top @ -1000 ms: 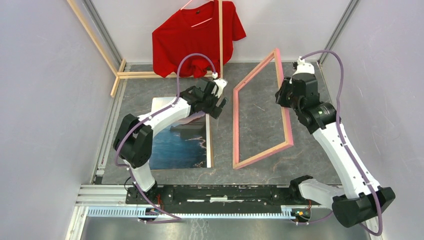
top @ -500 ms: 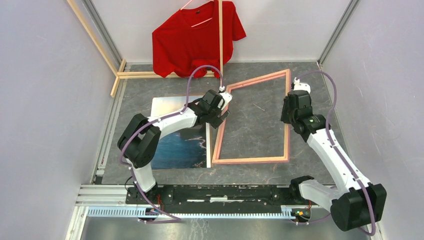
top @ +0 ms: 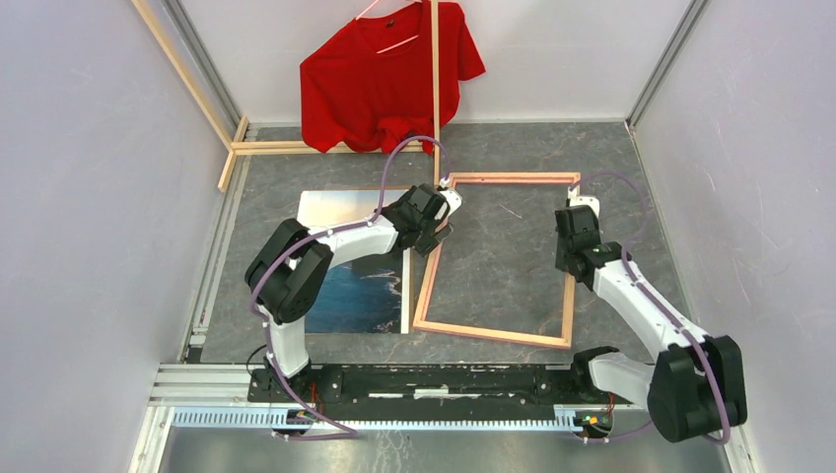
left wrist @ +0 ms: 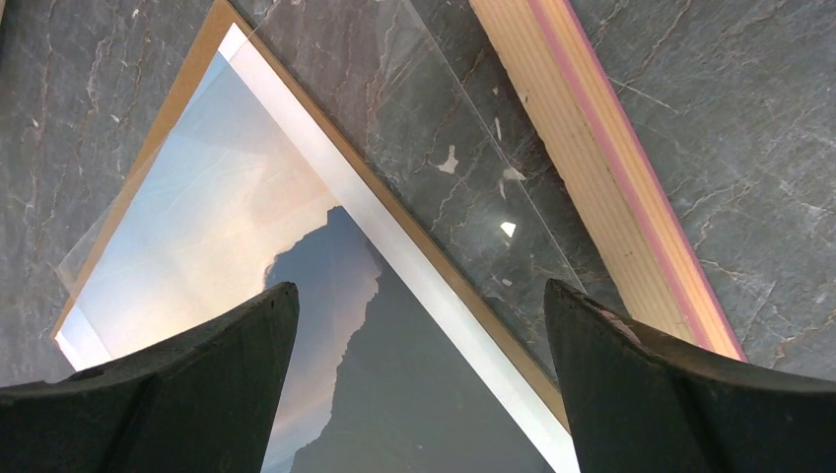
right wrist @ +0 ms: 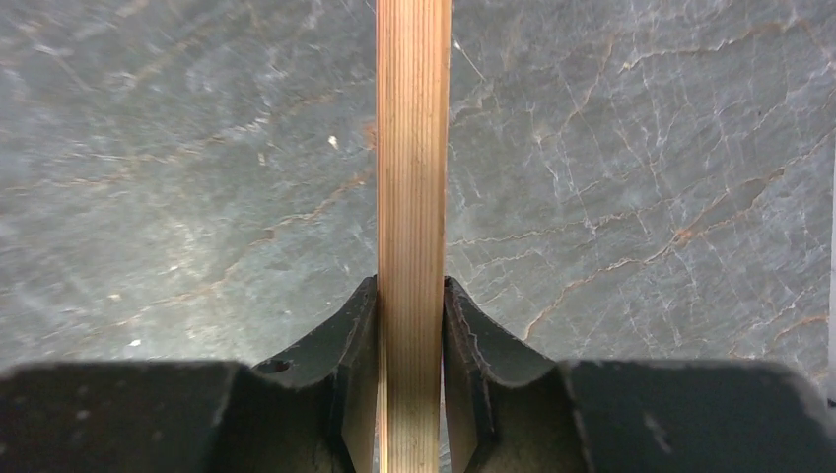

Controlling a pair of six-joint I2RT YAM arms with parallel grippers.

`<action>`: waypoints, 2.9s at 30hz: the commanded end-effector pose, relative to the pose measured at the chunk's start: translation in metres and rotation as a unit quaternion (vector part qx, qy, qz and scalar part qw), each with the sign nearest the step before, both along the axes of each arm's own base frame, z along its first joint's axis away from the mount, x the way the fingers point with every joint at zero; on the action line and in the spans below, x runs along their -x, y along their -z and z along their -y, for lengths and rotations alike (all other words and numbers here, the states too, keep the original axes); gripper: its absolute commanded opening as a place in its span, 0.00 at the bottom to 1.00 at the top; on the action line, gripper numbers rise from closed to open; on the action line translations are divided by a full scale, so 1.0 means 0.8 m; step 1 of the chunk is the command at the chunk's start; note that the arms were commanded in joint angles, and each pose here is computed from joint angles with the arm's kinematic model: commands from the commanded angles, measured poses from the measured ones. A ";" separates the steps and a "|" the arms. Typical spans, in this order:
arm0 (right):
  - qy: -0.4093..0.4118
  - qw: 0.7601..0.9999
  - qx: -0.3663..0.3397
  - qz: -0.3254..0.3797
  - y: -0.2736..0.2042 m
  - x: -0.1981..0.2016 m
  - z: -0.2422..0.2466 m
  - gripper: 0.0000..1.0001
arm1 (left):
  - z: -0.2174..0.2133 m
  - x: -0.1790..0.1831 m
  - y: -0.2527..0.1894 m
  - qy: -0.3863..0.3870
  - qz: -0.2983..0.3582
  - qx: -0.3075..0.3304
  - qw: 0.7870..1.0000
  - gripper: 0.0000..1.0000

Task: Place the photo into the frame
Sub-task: Turn over the photo frame at the center of the board, then move the photo frame to the center of the board.

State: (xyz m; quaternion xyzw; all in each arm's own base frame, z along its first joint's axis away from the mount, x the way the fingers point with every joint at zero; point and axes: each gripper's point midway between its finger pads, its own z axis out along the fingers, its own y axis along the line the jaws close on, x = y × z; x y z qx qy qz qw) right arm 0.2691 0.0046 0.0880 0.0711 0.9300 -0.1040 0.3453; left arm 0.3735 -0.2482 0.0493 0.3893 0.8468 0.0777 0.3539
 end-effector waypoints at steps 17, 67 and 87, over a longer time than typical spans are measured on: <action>0.069 0.995 0.064 -0.043 0.066 -0.039 0.060 0.14 | 0.027 0.008 0.006 0.033 0.009 -0.004 0.999 1.00; -0.209 0.975 -0.065 -0.032 0.069 -0.147 -0.306 0.47 | -0.289 0.001 -0.123 -0.169 -0.049 0.105 0.979 1.00; -0.203 0.974 -0.097 -0.023 0.054 -0.127 -0.304 0.27 | -0.357 -0.003 -0.088 -0.244 -0.065 0.069 0.965 1.00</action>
